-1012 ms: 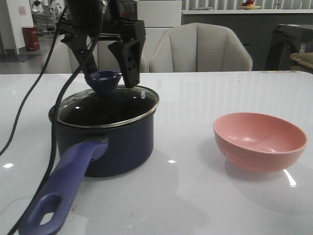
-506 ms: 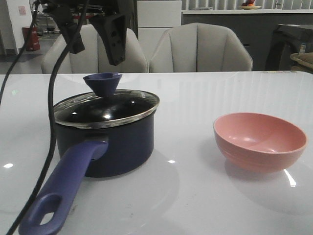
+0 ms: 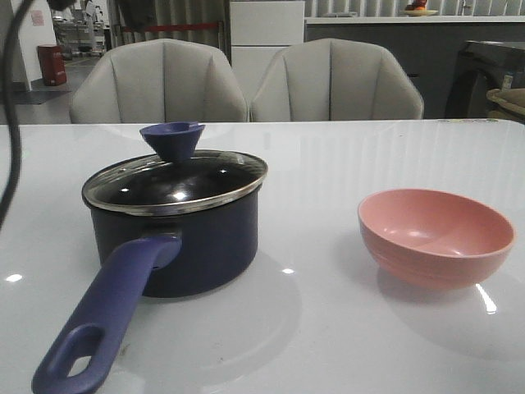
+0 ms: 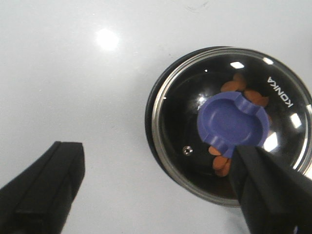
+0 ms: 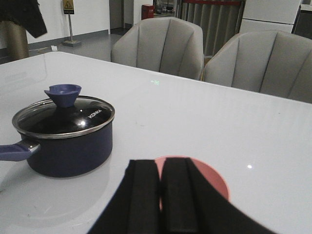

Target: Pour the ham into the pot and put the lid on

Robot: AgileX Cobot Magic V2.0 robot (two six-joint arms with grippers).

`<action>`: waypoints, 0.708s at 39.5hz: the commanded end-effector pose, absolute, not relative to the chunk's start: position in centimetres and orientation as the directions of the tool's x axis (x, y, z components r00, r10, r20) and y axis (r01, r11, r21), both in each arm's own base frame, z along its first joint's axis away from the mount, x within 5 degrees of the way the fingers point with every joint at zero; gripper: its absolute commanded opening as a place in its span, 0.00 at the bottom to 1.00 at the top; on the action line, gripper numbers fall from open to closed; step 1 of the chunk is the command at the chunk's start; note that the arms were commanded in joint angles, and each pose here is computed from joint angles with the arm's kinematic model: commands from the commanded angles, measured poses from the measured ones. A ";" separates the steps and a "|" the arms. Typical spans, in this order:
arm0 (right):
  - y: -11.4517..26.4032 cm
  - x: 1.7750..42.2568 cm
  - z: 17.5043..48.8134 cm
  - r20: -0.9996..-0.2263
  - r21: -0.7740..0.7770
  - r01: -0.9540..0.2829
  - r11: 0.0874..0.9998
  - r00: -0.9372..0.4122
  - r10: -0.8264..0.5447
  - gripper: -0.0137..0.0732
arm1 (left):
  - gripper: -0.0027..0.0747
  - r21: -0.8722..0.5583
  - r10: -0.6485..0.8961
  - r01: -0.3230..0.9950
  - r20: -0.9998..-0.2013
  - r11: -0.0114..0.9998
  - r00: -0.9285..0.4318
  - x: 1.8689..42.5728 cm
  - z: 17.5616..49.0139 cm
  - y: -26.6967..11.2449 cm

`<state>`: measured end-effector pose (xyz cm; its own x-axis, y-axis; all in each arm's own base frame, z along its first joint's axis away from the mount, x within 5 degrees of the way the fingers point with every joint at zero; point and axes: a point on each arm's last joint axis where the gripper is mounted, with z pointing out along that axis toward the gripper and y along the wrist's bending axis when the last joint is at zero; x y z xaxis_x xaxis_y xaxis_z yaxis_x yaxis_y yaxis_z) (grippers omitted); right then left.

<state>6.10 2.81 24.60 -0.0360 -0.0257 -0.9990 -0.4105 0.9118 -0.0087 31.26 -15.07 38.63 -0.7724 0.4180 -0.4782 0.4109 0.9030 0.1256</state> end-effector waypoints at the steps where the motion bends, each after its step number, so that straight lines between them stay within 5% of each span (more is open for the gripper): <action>1: 2.7 6.1 26.2 -0.998 -0.025 -0.392 0.920 0.062 0.000 0.34 | 0.82 0.118 0.368 0.364 -0.539 0.924 -0.758 28.5 41.5 -12.8; 28: 2.7 6.1 26.2 -0.998 -0.025 -0.392 0.920 0.062 0.000 0.34 | 0.82 0.030 0.225 0.350 -0.817 0.936 -0.531 14.1 38.3 -5.9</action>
